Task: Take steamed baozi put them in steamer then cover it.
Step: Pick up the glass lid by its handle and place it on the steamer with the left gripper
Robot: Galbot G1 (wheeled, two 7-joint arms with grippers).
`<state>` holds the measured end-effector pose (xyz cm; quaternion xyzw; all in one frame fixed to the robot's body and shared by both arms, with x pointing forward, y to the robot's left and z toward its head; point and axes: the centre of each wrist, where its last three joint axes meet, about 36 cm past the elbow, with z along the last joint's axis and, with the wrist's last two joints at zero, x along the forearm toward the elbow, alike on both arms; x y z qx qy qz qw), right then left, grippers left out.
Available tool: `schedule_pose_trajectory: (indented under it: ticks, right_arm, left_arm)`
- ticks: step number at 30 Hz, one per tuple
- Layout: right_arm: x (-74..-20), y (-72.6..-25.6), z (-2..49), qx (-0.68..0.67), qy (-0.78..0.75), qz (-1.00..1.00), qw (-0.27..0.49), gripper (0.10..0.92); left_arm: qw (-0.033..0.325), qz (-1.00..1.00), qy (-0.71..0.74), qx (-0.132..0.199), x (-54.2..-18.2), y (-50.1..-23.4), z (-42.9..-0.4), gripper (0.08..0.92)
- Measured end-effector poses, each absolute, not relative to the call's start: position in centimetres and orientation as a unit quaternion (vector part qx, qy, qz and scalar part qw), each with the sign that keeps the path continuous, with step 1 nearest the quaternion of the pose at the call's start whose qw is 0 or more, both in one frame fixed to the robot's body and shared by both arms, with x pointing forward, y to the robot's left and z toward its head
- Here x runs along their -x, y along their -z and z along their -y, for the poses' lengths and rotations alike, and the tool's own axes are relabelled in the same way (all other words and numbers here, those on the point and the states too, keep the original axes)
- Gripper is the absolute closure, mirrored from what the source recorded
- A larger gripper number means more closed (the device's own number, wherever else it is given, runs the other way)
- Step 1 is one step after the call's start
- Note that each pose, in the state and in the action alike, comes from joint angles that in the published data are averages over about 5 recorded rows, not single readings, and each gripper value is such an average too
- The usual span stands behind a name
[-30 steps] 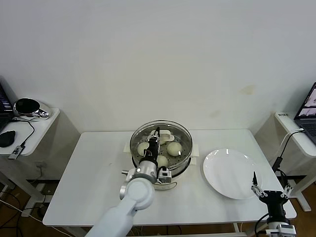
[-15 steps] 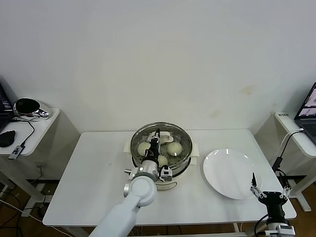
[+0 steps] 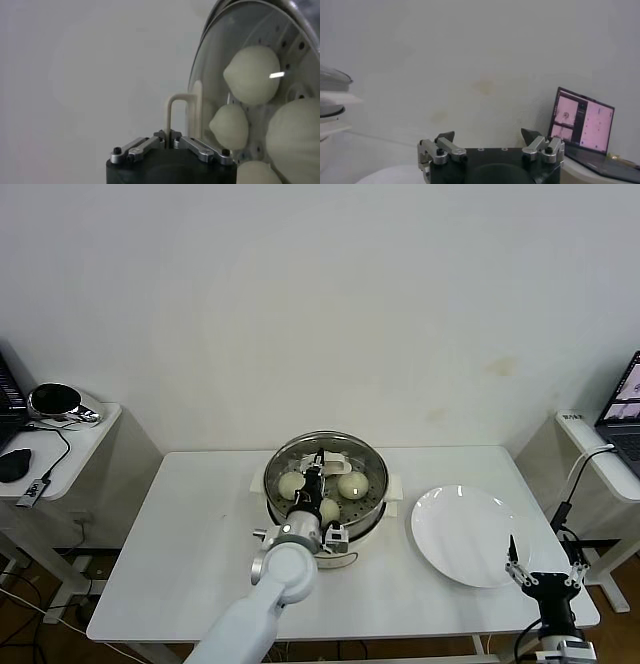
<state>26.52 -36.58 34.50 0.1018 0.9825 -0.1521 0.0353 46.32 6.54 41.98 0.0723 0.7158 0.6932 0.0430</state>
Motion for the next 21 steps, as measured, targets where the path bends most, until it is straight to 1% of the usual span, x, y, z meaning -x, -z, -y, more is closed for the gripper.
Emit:
schedule_pose_trajectory:
  ticks: [9,21]
  right_arm:
    - [-26.50,-34.31,36.29,-0.099,0.152,-0.983,0.035,0.200]
    - [-26.45,-34.21,36.16,-0.097,0.153,-0.983,0.035,0.200]
  left_arm:
    - [0.045,-0.724,-0.685,-0.074,-46.20,-42.91,-6.54,0.869]
    - [0.050,-0.721,-0.686,-0.080,-45.63,-42.82,-6.34,0.869]
